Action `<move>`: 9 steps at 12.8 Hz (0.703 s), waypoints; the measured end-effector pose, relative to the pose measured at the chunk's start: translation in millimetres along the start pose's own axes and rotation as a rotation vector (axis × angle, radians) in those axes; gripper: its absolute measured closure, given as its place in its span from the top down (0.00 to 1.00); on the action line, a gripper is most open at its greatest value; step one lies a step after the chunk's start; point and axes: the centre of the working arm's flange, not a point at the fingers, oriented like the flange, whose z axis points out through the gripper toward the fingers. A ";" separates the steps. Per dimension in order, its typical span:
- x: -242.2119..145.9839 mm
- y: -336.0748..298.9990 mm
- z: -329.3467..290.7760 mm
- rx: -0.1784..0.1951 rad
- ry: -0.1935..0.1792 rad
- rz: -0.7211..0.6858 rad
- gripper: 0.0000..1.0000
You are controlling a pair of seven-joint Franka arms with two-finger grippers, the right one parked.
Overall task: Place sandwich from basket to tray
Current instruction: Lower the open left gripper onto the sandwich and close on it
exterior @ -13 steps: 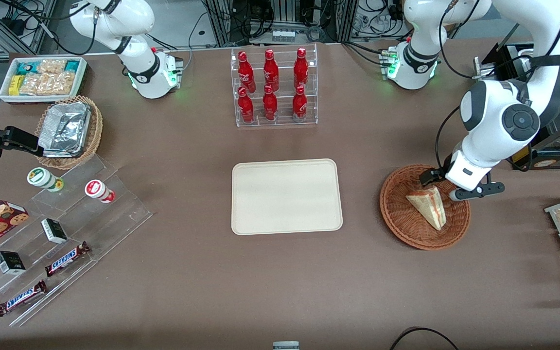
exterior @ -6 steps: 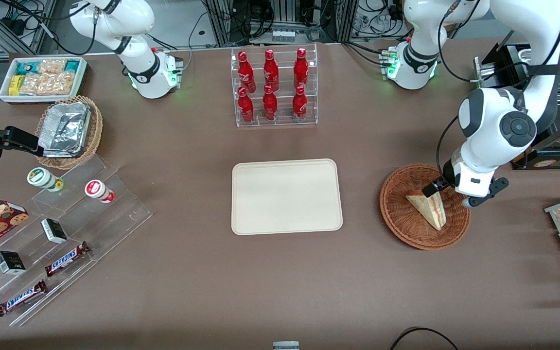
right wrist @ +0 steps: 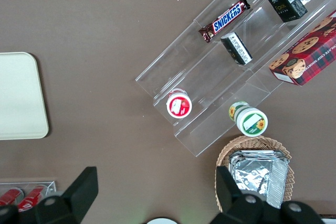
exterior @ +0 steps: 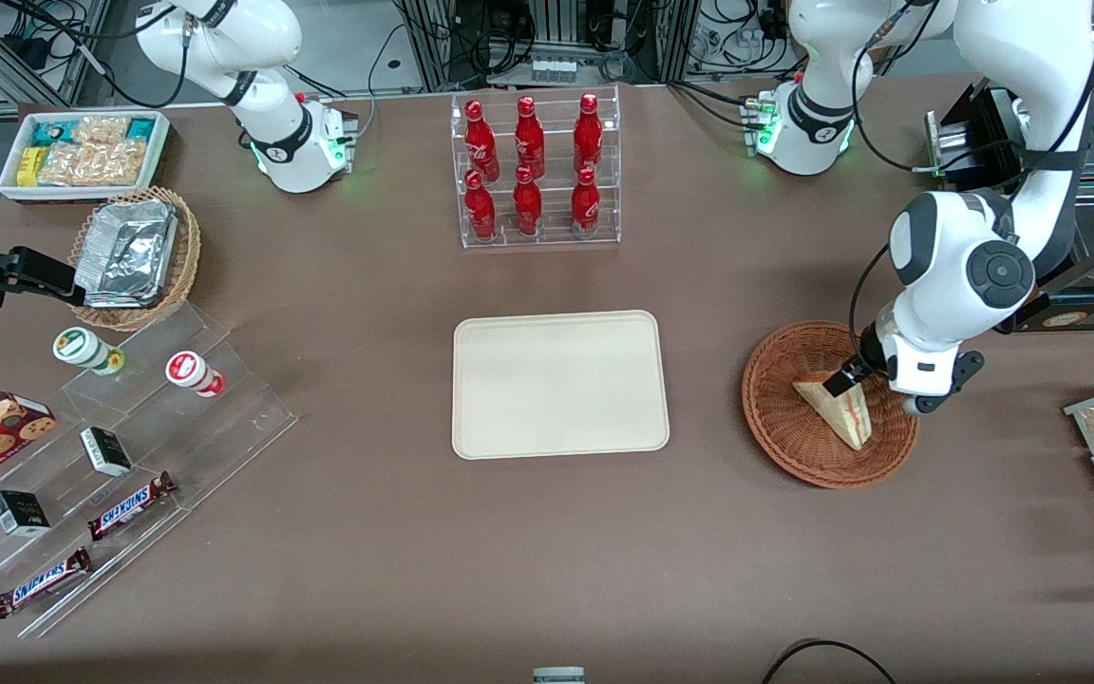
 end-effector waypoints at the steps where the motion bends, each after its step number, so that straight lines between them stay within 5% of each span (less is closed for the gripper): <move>1: 1.1 0.8 4.4 -0.004 0.002 -0.012 1.00; 9: 7.0 4.8 46.8 -0.019 0.000 -0.056 0.95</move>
